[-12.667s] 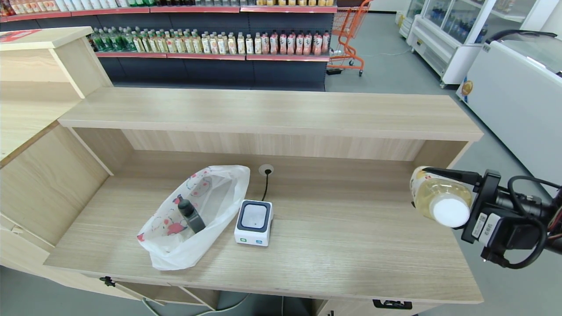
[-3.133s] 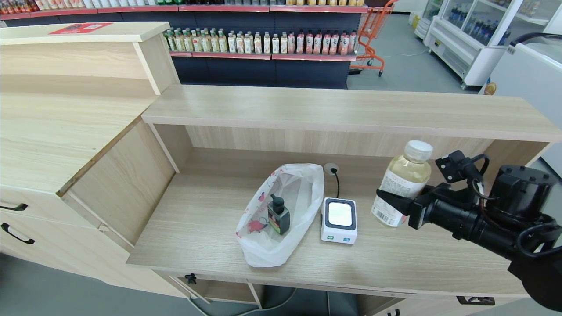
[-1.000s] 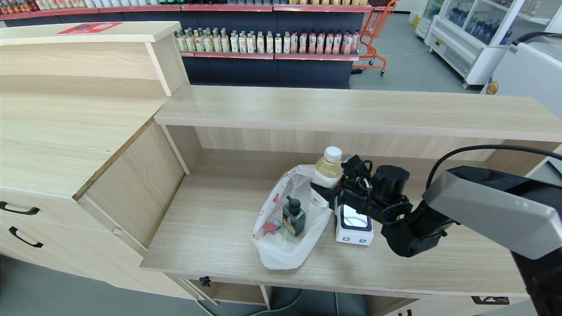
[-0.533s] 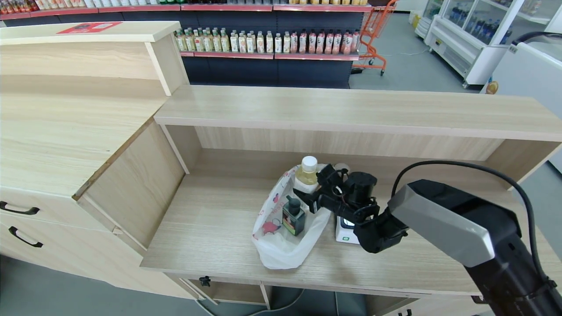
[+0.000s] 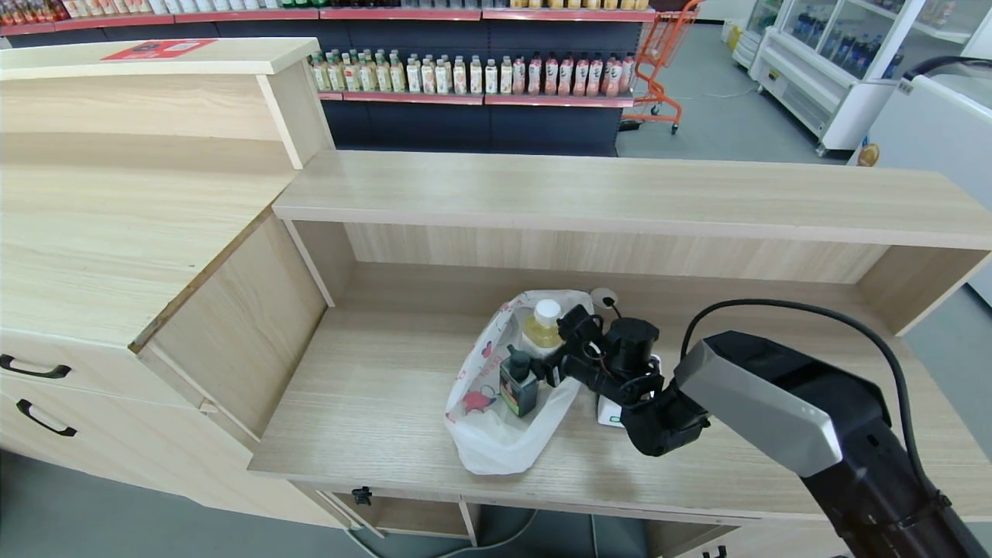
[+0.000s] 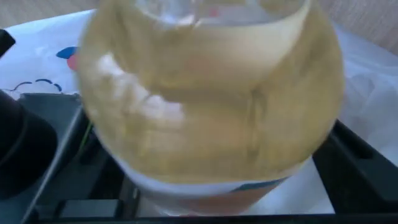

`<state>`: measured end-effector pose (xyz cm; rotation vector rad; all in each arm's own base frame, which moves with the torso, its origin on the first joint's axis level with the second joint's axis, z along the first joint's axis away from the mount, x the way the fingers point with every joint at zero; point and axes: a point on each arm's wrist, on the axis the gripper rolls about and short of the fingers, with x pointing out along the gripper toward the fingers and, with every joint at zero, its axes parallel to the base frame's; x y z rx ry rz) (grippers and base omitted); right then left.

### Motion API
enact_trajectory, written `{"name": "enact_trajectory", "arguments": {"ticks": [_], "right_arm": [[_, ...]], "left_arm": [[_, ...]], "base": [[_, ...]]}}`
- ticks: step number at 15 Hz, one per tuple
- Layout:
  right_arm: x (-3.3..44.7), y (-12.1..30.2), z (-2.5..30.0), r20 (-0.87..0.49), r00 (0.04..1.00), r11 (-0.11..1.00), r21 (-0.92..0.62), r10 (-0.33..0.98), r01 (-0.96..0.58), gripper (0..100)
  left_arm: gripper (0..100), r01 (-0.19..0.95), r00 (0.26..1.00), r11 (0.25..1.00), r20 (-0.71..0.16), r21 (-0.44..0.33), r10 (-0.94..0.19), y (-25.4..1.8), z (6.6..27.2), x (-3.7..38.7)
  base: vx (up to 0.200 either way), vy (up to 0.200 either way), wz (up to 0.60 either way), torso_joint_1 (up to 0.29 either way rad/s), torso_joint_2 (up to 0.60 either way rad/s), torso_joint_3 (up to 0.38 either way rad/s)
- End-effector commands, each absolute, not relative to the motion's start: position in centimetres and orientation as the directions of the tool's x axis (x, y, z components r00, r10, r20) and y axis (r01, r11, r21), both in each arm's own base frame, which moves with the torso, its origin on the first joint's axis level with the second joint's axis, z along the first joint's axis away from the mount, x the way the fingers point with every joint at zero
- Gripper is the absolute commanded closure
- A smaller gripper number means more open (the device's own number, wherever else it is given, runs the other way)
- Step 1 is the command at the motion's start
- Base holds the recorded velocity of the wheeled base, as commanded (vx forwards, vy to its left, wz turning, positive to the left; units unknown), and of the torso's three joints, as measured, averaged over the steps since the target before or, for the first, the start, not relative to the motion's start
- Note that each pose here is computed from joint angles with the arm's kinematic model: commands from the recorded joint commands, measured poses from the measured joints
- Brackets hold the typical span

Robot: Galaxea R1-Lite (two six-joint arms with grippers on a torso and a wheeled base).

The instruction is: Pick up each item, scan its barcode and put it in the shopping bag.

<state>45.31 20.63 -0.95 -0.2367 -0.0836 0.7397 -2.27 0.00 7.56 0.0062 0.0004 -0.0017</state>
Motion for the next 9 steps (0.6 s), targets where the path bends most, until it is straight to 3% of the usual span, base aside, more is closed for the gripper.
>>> {"name": "enact_trajectory", "arguments": {"ticks": [1, 6, 9], "right_arm": [[45.1, 20.0, 1.7, 0.022, 0.744, 0.725, -0.246, 0.668, -0.644, 0], [40.5, 13.7, 11.5, 0.065, 0.801, 0.8, -0.149, 0.595, -0.582, 0], [32.2, 8.5, 18.2, -0.086, 0.842, 0.846, 0.043, 0.533, -0.531, 0]], "left_arm": [[0, 0.002, 1.0, 1.0, 0.0, 0.006, -0.002, 0.0, 7.6, -2.3], [0, 0.002, 1.0, 1.0, -0.002, 0.006, -0.002, 0.0, 7.6, -2.3], [0, 0.002, 1.0, 1.0, -0.002, 0.006, -0.002, 0.0, 7.6, -2.3]], "base": [[0.0, 0.0, 0.0, 0.0, 0.0, 0.0], [0.0, 0.0, 0.0, 0.0, 0.0, 0.0], [0.0, 0.0, 0.0, 0.0, 0.0, 0.0]]}}
